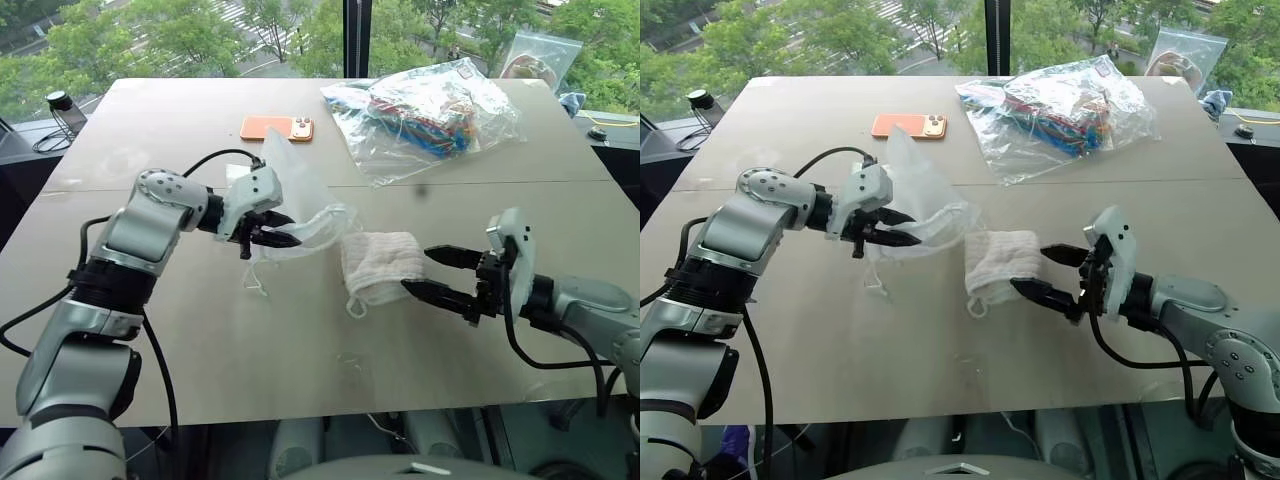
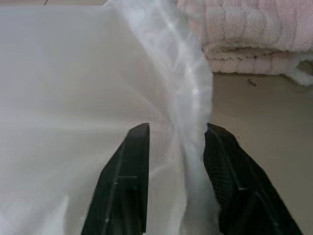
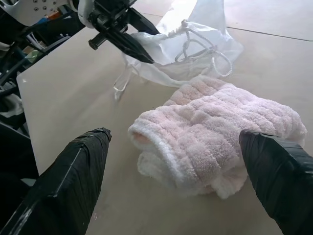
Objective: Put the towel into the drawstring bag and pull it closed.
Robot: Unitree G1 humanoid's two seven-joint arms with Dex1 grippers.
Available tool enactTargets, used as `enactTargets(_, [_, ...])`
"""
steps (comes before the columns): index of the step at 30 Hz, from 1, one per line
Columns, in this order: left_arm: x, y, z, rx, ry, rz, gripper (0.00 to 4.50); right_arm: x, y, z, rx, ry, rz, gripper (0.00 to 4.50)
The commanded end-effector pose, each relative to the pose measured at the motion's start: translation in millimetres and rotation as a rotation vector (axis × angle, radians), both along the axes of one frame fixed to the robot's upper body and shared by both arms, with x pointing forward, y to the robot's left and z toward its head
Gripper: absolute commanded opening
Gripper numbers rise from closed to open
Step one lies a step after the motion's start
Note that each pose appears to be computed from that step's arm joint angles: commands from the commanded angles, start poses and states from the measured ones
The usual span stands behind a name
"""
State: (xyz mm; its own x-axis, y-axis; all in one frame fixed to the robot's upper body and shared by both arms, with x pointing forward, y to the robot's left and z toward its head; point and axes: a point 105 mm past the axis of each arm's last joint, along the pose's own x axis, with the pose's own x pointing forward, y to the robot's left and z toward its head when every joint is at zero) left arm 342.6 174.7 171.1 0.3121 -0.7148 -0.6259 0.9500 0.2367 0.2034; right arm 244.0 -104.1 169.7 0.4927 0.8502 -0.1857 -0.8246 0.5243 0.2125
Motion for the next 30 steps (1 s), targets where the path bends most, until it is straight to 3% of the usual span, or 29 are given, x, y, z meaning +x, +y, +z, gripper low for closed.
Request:
enactTargets(1, [-6,4,24,-0.010,-0.043,-0.031,1.42,2,1,11,-0.001,-0.063,-0.021,4.50])
enactTargets(10, [-8,2,30,0.054,-0.156,-0.057,1.42,14,-2,15,-0.006,-0.072,-0.086,4.50])
enactTargets(20, [-9,-5,10,0.090,-0.212,-0.039,1.42,25,9,17,-0.005,-0.063,-0.107,4.50])
enactTargets(29, [3,-4,-3,0.139,-0.321,0.030,1.42,31,14,1,-0.023,0.018,-0.160,4.50])
enactTargets(30, [5,-4,-4,0.139,-0.332,0.034,1.18,33,16,-4,-0.010,0.052,-0.167,4.50])
